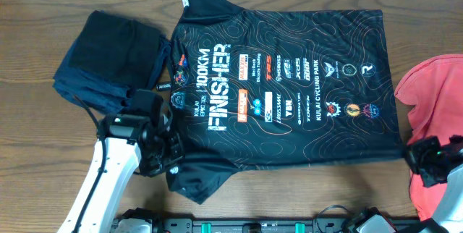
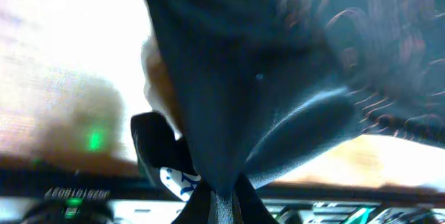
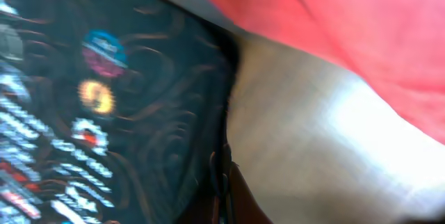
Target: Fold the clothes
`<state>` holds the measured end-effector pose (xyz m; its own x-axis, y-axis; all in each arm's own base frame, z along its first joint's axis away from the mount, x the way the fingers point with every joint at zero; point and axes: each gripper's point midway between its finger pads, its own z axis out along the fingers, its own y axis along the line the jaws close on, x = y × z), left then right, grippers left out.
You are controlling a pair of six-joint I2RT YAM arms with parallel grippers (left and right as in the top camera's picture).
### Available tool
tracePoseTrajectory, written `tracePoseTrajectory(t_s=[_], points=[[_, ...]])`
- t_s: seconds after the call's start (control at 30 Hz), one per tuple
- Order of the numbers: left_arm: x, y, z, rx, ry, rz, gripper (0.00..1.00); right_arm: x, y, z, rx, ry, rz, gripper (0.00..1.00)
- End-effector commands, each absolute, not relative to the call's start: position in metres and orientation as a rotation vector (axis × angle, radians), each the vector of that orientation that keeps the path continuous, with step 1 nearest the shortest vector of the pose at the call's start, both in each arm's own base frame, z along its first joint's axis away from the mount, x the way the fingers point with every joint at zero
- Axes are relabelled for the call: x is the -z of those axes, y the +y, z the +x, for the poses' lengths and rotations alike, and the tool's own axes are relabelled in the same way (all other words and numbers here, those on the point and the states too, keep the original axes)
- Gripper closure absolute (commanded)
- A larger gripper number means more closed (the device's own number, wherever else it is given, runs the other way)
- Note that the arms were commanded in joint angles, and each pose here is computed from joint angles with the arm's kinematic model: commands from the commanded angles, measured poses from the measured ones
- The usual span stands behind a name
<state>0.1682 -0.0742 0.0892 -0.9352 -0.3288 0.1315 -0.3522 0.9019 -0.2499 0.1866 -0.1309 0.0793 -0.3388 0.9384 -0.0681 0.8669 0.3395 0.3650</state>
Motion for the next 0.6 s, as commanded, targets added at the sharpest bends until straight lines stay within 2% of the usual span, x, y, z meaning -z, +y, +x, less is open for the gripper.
tracePoseTrajectory(t_s=[0.0,0.27,0.57], points=[[-0.105,-0.08,0.188,-0.492,-3.061,0.5,0.94,-0.096,-0.128,0.207,-0.526,2.243,1.581,0.99],[-0.108,-0.084,0.212,-0.557,-3.149,0.49,0.94,-0.118,-0.126,0.245,-0.662,2.145,1.414,0.99],[-0.115,-0.088,0.238,-0.637,-3.234,0.519,0.94,-0.119,-0.13,0.27,-0.617,2.113,1.395,0.99]])
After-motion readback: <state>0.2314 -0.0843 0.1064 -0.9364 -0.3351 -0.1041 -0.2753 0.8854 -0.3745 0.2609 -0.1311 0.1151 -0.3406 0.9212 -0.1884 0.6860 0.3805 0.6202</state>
